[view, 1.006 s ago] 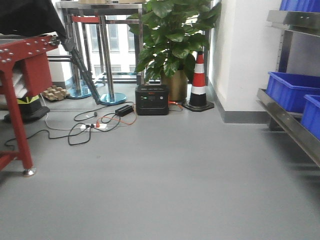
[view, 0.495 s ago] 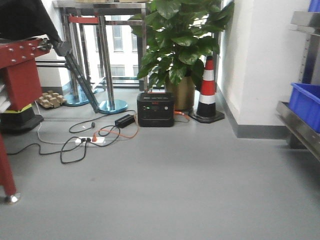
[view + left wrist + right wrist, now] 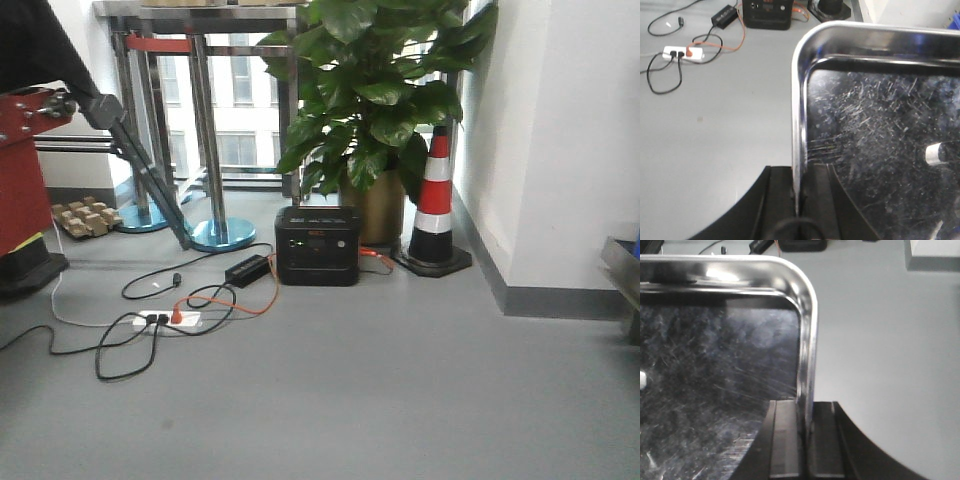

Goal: Stack silver trays without gaps
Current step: 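Drive toward the plant and cone while holding the tray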

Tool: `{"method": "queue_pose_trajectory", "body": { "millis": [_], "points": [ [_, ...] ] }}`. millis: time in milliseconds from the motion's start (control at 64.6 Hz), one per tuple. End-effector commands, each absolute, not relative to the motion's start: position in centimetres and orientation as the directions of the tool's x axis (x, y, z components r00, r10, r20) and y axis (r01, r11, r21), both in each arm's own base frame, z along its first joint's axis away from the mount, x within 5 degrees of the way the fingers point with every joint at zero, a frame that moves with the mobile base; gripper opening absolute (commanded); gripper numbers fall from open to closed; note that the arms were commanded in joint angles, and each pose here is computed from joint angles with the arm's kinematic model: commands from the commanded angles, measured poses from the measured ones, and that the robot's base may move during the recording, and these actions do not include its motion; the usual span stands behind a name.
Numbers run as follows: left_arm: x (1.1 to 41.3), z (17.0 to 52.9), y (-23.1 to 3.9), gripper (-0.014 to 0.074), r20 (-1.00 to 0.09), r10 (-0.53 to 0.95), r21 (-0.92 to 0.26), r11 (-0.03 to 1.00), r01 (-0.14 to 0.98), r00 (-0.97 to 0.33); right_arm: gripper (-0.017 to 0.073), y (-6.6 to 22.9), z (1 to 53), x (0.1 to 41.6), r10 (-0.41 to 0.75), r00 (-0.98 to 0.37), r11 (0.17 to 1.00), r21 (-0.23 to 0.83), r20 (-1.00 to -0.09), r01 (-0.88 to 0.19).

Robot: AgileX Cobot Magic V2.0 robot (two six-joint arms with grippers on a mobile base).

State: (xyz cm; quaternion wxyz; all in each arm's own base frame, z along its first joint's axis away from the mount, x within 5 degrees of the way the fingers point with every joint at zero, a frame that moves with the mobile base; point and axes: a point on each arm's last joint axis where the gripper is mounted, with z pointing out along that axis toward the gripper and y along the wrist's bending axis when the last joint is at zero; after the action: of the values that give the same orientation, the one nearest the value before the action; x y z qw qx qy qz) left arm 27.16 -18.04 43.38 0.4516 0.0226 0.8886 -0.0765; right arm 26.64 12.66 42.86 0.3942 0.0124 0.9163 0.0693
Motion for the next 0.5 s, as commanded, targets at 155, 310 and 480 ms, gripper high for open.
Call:
{"method": "queue_pose_trajectory", "body": {
  "millis": [155, 310, 480],
  "points": [
    [27.1, 44.4, -18.7, -0.0016, -0.844, -0.048, -0.162, 0.972, 0.169, -0.534, -0.0067, 13.4, 43.9, 27.1, 0.075, -0.609, 0.978, 0.176, -0.790, -0.108],
    [27.1, 44.4, -18.7, -0.0016, -0.844, -0.048, -0.162, 0.972, 0.169, -0.534, -0.0067, 13.7, 44.4, 27.3, 0.087, -0.562, 0.971, 0.197, -0.822, -0.138],
    [27.1, 44.4, -18.7, -0.0016, -0.844, -0.048, -0.162, 0.972, 0.169, -0.534, -0.0067, 14.0, 44.8, 27.5, 0.098, -0.523, 0.963, 0.213, -0.847, -0.164]
  ]
}}
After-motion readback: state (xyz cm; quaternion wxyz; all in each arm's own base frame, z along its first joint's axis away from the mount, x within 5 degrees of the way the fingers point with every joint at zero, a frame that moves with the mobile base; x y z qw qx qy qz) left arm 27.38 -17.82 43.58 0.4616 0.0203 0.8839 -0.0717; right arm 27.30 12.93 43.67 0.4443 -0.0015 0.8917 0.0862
